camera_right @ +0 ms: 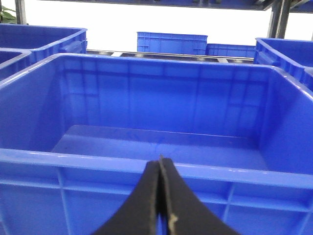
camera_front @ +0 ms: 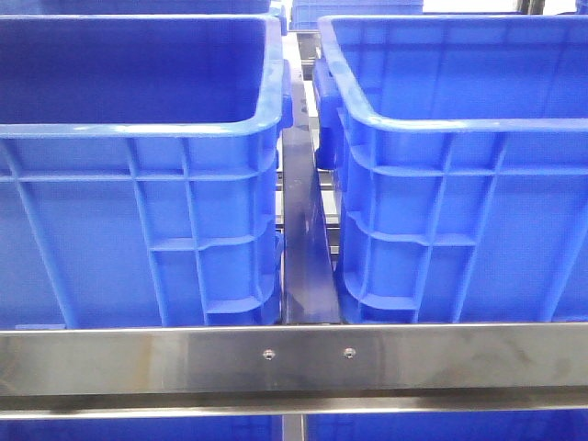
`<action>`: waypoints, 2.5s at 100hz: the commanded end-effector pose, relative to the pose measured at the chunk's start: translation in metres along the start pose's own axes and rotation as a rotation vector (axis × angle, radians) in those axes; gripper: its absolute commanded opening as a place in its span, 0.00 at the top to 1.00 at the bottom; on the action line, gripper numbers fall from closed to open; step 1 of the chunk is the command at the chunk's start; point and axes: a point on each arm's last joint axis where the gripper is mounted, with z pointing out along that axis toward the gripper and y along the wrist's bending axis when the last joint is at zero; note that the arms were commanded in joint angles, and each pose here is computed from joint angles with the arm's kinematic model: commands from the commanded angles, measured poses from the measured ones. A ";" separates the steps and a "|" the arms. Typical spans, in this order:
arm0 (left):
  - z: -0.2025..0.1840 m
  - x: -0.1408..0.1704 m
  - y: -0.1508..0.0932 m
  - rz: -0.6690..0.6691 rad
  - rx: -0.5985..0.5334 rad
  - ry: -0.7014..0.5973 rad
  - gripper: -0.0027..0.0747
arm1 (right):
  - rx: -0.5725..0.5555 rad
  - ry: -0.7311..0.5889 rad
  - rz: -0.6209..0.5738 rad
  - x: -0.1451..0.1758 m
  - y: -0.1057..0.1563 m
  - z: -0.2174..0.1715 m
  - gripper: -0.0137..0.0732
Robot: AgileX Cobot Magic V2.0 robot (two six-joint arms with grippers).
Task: Pick red and yellow buttons and place in box
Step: 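Lower the left gripper toward a red-capped button in the button bin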
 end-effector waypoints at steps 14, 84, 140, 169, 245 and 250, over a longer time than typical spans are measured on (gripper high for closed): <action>-0.003 -0.007 0.000 -0.010 0.002 -0.106 0.99 | -0.004 -0.111 0.000 -0.010 0.000 -0.002 0.92; 0.017 -0.132 0.012 -0.070 -0.029 0.200 0.99 | -0.004 -0.111 0.000 -0.010 0.000 -0.002 0.92; 0.102 -0.175 0.017 0.046 -0.004 0.520 0.96 | -0.004 -0.111 0.000 -0.010 0.000 -0.002 0.92; 0.104 -0.171 0.017 0.075 0.001 0.561 0.34 | -0.004 -0.111 0.000 -0.010 0.000 -0.002 0.92; 0.205 -0.155 -0.004 0.587 0.537 0.790 0.33 | -0.004 -0.111 0.000 -0.010 0.000 -0.002 0.92; 0.218 -0.152 -0.004 0.622 0.563 0.794 0.33 | -0.004 -0.111 0.000 -0.010 0.000 -0.002 0.92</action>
